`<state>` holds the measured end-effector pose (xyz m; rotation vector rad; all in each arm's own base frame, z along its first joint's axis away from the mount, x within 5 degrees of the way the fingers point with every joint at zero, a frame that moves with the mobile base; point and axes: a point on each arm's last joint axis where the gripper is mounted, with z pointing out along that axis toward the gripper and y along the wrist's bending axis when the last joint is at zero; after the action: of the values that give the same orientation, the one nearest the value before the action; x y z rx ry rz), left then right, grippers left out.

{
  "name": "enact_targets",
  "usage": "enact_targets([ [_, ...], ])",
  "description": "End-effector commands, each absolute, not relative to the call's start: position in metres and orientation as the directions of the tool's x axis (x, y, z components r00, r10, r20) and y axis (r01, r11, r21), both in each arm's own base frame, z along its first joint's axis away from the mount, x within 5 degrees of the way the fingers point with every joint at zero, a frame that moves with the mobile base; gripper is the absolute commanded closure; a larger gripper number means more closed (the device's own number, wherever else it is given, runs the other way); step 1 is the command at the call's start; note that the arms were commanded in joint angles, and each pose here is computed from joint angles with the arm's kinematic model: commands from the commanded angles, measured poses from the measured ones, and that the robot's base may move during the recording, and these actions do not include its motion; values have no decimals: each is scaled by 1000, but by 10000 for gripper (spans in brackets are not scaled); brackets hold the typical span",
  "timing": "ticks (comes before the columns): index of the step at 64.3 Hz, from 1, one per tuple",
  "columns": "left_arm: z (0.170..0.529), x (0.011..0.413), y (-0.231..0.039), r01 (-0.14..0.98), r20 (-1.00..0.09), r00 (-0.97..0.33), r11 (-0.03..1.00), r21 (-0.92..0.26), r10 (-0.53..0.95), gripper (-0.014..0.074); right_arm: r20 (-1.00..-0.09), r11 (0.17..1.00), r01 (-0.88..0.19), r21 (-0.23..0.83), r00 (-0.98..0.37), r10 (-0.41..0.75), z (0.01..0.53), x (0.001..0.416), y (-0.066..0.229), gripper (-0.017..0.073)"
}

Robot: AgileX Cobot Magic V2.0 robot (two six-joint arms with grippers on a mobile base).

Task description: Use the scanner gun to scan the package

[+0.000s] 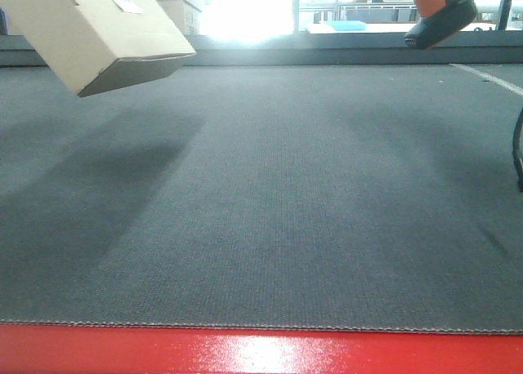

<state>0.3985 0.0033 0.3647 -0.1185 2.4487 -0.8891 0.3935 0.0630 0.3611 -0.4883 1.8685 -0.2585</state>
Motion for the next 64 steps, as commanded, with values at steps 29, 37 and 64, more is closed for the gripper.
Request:
enact_targets([
  [29, 370, 397, 0, 113, -457, -851, 760, -640, -258, 704, -866, 892, -191, -409, -226, -445, 375, 392, 63, 713],
  [37, 370, 397, 0, 113, -454, -854, 760, -640, -255, 704, -900, 928, -181, -326, -241, -363, 375, 392, 64, 713],
  [64, 370, 397, 0, 113, -454, -854, 760, -640, -255, 704, -963, 993, -118, -13, -266, -44, 386, 385, 53, 713],
])
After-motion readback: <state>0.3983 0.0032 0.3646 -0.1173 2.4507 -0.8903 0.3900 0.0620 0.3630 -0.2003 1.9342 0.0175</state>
